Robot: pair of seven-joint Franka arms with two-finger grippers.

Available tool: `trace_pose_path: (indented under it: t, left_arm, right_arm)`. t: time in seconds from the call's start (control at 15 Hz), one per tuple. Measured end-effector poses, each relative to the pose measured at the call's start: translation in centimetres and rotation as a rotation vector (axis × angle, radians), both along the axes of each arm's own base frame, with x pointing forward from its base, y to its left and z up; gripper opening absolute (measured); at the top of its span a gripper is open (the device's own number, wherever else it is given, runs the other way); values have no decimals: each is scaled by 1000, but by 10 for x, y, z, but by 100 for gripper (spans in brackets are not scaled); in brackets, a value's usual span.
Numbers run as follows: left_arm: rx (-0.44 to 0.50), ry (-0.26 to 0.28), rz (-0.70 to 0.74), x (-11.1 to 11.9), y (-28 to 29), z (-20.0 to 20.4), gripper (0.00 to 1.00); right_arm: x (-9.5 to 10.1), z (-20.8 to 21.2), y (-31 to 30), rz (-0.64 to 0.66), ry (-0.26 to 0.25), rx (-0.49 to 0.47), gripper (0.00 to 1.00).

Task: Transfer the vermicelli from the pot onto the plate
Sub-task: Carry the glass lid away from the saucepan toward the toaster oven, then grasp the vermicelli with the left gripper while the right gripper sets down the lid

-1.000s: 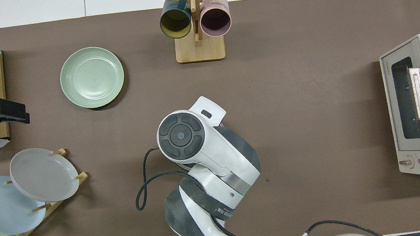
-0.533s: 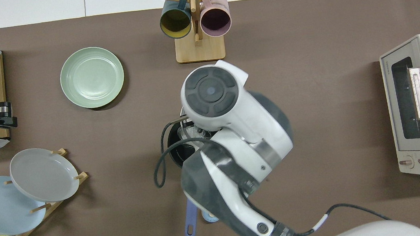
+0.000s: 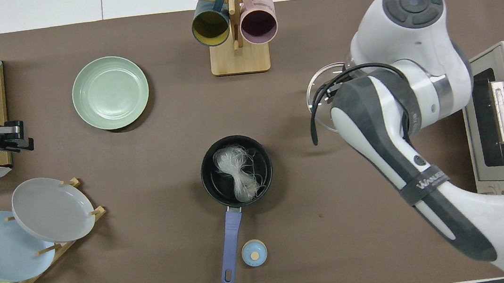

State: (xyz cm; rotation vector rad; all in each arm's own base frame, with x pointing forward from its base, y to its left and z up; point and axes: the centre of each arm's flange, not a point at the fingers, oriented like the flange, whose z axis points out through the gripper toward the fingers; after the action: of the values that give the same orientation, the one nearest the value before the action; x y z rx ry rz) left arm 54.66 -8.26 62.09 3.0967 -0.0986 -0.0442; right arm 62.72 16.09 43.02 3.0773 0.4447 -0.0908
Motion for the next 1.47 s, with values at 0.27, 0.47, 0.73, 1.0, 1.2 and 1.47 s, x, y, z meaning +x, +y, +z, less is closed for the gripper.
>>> trace_pose_path:
  t: [0.27, 0.47, 0.73, 1.0, 1.2, 1.47]
  left_arm:
    - [-26, -38, 20, -22, -84, -21, 71]
    - [-39, -42, 24, -62, -167, -47, 100]
    - [-61, -20, 34, -106, -252, -102, 100]
    - [-51, 9, 94, -118, -309, -178, 100]
    - [-29, 36, 114, -113, -322, -222, 100]
    - [-21, 44, 112, -112, -326, -249, 100]
  right_arm:
    - [-8, -51, -94, 74, -7, 14, 67]
    - [-33, -85, -108, 79, -4, 16, 67]
    - [-46, -97, -119, 63, -3, 16, 67]
    - [-52, -104, -121, 62, 1, 15, 67]
    - [-54, -107, -124, 58, -15, 16, 73]
    - [-51, -88, -128, 50, -24, 15, 100]
